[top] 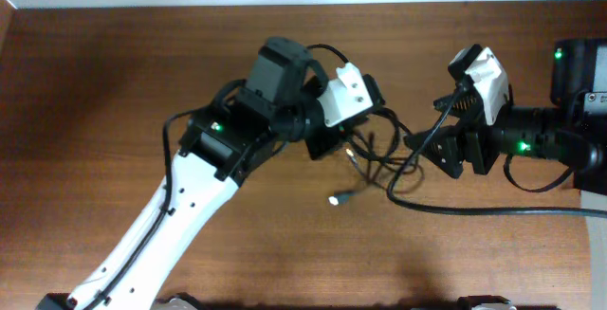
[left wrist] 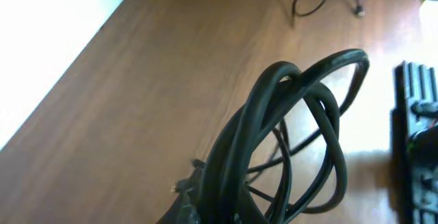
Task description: Untangle cables
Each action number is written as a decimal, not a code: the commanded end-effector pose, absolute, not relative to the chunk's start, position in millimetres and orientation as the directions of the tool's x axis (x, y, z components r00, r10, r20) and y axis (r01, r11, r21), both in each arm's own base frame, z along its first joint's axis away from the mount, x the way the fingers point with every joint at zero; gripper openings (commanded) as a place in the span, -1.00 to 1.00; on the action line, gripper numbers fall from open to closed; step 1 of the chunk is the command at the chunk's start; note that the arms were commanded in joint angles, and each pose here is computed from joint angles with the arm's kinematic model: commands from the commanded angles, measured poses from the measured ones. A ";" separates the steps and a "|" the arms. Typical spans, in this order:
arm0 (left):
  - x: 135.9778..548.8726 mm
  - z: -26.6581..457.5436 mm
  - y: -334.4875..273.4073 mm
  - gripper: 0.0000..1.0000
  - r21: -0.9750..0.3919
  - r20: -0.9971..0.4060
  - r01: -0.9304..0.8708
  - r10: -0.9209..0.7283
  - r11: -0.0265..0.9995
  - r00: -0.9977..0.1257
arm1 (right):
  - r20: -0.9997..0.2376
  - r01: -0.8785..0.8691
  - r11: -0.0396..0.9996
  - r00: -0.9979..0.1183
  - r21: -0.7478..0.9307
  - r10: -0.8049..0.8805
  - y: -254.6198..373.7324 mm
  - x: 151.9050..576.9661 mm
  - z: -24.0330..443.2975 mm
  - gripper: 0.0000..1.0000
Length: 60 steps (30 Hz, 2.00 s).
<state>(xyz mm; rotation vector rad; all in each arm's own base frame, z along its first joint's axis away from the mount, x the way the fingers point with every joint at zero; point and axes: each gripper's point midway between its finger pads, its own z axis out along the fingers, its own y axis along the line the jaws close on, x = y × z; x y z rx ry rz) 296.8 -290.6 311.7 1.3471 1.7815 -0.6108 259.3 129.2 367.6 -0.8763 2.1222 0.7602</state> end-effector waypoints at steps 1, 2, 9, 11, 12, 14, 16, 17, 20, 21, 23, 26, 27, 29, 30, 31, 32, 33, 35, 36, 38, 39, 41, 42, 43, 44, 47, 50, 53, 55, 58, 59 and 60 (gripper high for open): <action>271.5 340.4 -296.5 -1.00 0.153 -0.873 0.982 0.481 0.115 0.080 | -0.805 -0.785 0.576 -0.485 0.228 -0.342 133.8 258.8 375.4 0.68; 261.8 345.6 -300.9 -1.00 0.163 -0.887 0.985 0.446 0.050 0.124 | -0.804 -0.783 0.582 -0.484 0.221 -0.346 132.9 260.1 374.8 0.68; 251.2 356.8 -306.7 -1.00 0.191 -0.906 0.981 0.380 -0.026 0.187 | -0.780 -0.751 0.636 -0.502 0.177 -0.375 122.3 268.4 365.8 0.68; 251.7 361.8 -308.7 -0.97 0.210 -0.910 0.977 0.360 -0.032 0.207 | -0.769 -0.747 0.636 -0.517 0.193 -0.375 122.5 271.2 361.4 0.68; 253.7 360.5 -308.1 -0.95 0.212 -0.907 0.977 0.369 -0.022 0.205 | -0.768 -0.747 0.636 -0.519 0.194 -0.375 122.5 271.8 360.9 0.68; 283.4 347.2 -297.3 -1.00 0.140 -0.886 0.972 0.463 0.187 0.039 | -0.768 -0.747 0.636 -0.519 0.194 -0.376 122.5 272.1 360.7 0.68; 284.7 348.1 -297.4 -1.00 0.116 -0.891 0.972 0.455 0.207 0.009 | -0.769 -0.748 0.634 -0.518 0.196 -0.374 123.0 271.9 361.1 0.68; 284.7 348.2 -297.5 -1.00 0.113 -0.891 0.972 0.454 0.209 0.006 | -0.769 -0.748 0.633 -0.519 0.197 -0.374 123.0 271.8 361.1 0.68; 279.0 351.0 -300.4 -1.00 0.099 -0.900 0.979 0.435 0.178 0.012 | -0.769 -0.749 0.631 -0.520 0.201 -0.373 123.5 271.0 361.2 0.68; 270.5 356.1 -304.3 -1.00 0.083 -0.914 0.988 0.405 0.130 0.024 | -0.769 -0.749 0.631 -0.520 0.201 -0.373 123.4 271.1 361.1 0.67; 262.1 363.3 -308.4 -1.00 0.075 -0.929 0.994 0.367 0.078 0.042 | -0.769 -0.749 0.632 -0.519 0.199 -0.373 123.3 271.3 361.2 0.68; 256.1 364.0 -311.0 -1.00 0.069 -0.932 0.996 0.359 0.052 0.046 | -0.769 -0.742 0.647 -0.513 0.175 -0.381 120.1 275.6 360.5 0.68; 253.6 364.2 -313.3 -0.99 0.070 -0.932 0.997 0.358 0.043 0.050 | -0.772 -0.743 0.647 -0.509 0.171 -0.380 120.2 276.6 361.3 0.68; 246.4 364.3 -319.1 -0.93 0.074 -0.932 0.997 0.357 0.019 0.062 | -0.773 -0.743 0.647 -0.508 0.170 -0.381 120.1 276.7 361.4 0.68; 239.9 364.7 -324.5 -0.89 0.081 -0.932 0.997 0.353 -0.003 0.077 | -0.773 -0.744 0.647 -0.507 0.169 -0.381 120.2 276.8 361.5 0.68; 233.5 364.9 -329.1 -0.88 0.095 -0.931 0.995 0.351 -0.028 0.099 | -0.774 -0.744 0.647 -0.506 0.168 -0.381 120.1 277.1 361.6 0.68; 226.4 366.0 -334.8 -0.90 0.100 -0.932 0.994 0.345 -0.050 0.111 | -0.775 -0.744 0.647 -0.504 0.165 -0.381 120.1 278.3 361.8 0.68; 218.5 371.2 -340.0 -0.96 0.109 -0.939 0.990 0.318 -0.086 0.131 | -0.773 -0.743 0.648 -0.507 0.168 -0.381 120.1 280.7 360.1 0.54; 208.7 389.6 -344.6 -1.00 0.152 -0.957 0.976 0.224 -0.158 0.185 | -0.746 -0.726 0.665 -0.538 0.174 -0.392 116.3 289.3 349.2 -0.38; 209.9 390.1 -344.1 -1.00 0.154 -0.957 0.976 0.223 -0.154 0.187 | -0.741 -0.723 0.667 -0.545 0.179 -0.392 116.1 291.3 346.6 -0.50; 219.7 392.0 -335.5 -1.00 0.135 -0.962 0.983 0.223 -0.126 0.160 | -0.727 -0.712 0.681 -0.558 0.172 -0.400 112.7 295.8 341.4 -0.61; 215.7 399.2 -330.5 -1.00 0.134 -0.969 0.978 0.186 -0.160 0.164 | -0.718 -0.702 0.694 -0.564 0.158 -0.408 109.3 298.4 338.7 -0.62; 197.3 417.1 -322.1 -1.00 0.151 -0.980 0.949 0.083 -0.276 0.180 | -0.714 -0.694 0.706 -0.565 0.140 -0.414 106.2 304.0 336.2 -0.59; 187.8 422.5 -319.3 -1.00 0.154 -0.983 0.934 0.050 -0.322 0.179 | -0.705 -0.682 0.722 -0.571 0.121 -0.421 101.9 309.6 332.5 -0.45; 181.6 425.3 -317.2 -1.00 0.151 -0.984 0.924 0.032 -0.351 0.174 | -0.693 -0.669 0.736 -0.580 0.104 -0.429 97.6 313.6 328.7 -0.43; 176.9 426.7 -315.5 -1.00 0.146 -0.986 0.915 0.020 -0.376 0.165 | -0.675 -0.630 0.772 -0.606 0.086 -0.419 89.8 320.7 324.2 -0.40; 173.3 424.2 -313.7 -0.99 0.110 -0.991 0.914 0.032 -0.391 0.133 | -0.634 -0.495 0.868 -0.664 -0.024 -0.396 59.1 343.5 315.1 -0.38; 190.0 411.5 -318.2 -0.99 0.085 -0.986 0.952 0.110 -0.295 0.122 | -0.640 -0.462 0.887 -0.685 0.010 -0.349 59.6 343.1 316.8 -0.37; 220.9 379.7 -317.1 -0.99 0.024 -0.958 0.995 0.283 -0.094 0.050 | -0.698 -0.533 0.842 -0.634 0.083 -0.333 80.1 328.8 335.3 -0.36; 241.7 363.6 -312.0 -1.00 -0.051 -0.928 0.996 0.365 0.067 -0.072 | -0.755 -0.578 0.811 -0.573 0.095 -0.320 90.8 312.4 358.1 -0.25; 268.2 352.0 -303.3 -0.99 -0.148 -0.887 0.946 0.384 0.287 -0.255 | -0.807 -0.604 0.794 -0.502 0.069 -0.312 95.2 288.7 383.4 -0.14; 274.2 349.6 -300.6 -0.99 -0.182 -0.874 0.921 0.373 0.344 -0.312 | -0.827 -0.630 0.773 -0.473 0.077 -0.303 101.2 278.8 392.7 -0.13; 274.9 349.8 -300.5 -1.00 -0.221 -0.865 0.905 0.355 0.364 -0.354 | -0.846 -0.663 0.743 -0.447 0.093 -0.292 108.7 269.4 400.6 -0.05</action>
